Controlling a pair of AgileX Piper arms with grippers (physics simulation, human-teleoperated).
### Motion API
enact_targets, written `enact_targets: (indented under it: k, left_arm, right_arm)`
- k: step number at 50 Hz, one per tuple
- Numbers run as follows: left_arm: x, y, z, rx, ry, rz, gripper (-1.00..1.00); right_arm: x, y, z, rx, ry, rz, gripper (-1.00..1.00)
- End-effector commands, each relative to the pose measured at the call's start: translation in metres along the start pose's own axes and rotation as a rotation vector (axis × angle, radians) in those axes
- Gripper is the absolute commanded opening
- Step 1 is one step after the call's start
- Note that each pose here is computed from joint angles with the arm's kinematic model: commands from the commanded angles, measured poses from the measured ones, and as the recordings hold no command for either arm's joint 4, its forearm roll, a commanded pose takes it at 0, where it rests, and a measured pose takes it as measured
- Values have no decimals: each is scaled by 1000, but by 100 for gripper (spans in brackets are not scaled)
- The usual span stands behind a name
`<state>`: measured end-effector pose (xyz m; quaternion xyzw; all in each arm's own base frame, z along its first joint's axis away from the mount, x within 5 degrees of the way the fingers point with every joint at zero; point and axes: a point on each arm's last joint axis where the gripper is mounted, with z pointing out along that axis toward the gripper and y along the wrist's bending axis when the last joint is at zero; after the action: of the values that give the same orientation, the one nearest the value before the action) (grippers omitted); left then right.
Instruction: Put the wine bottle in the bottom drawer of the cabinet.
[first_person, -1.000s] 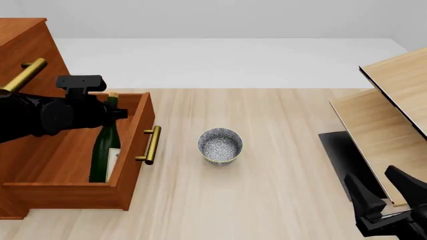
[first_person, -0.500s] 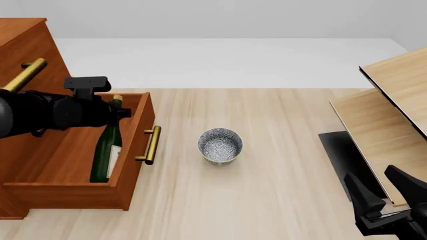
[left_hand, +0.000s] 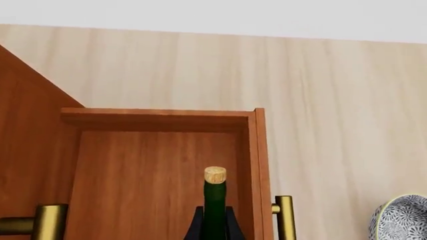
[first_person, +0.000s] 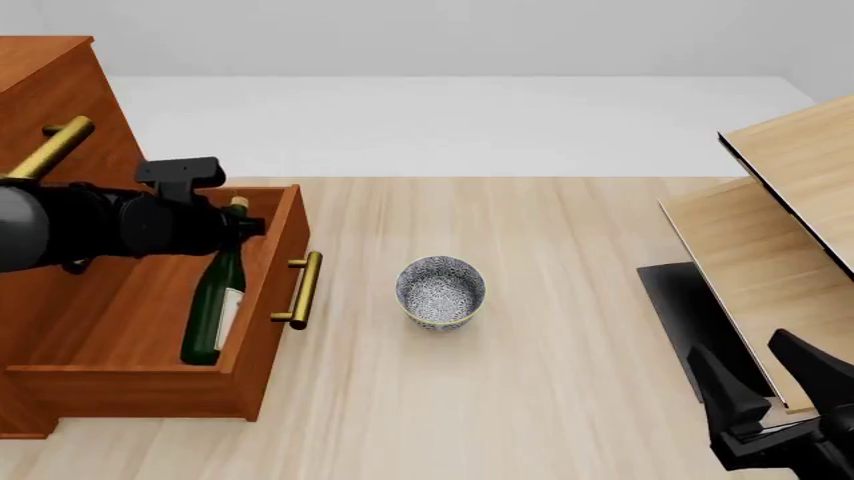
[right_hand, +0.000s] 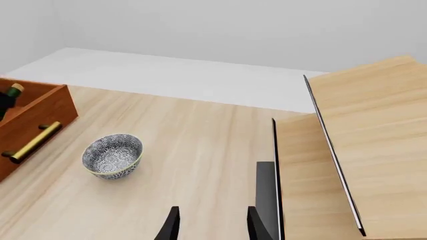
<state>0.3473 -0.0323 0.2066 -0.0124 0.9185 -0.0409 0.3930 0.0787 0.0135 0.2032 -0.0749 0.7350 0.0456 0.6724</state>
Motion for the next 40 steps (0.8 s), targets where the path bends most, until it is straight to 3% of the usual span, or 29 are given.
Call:
enact_targets:
  k: [1, 19, 40]
  left_arm:
    - [19, -1, 15, -2, 66, -73, -100]
    - [26, -1, 29, -3, 81, -79, -100]
    - [21, -2, 24, 0, 69, -92, -100]
  right_arm:
    - [0, 0, 0, 2, 0, 1, 100]
    - [0, 0, -2, 4, -1, 6, 100]
    - [0, 0, -2, 5, -1, 7, 100]
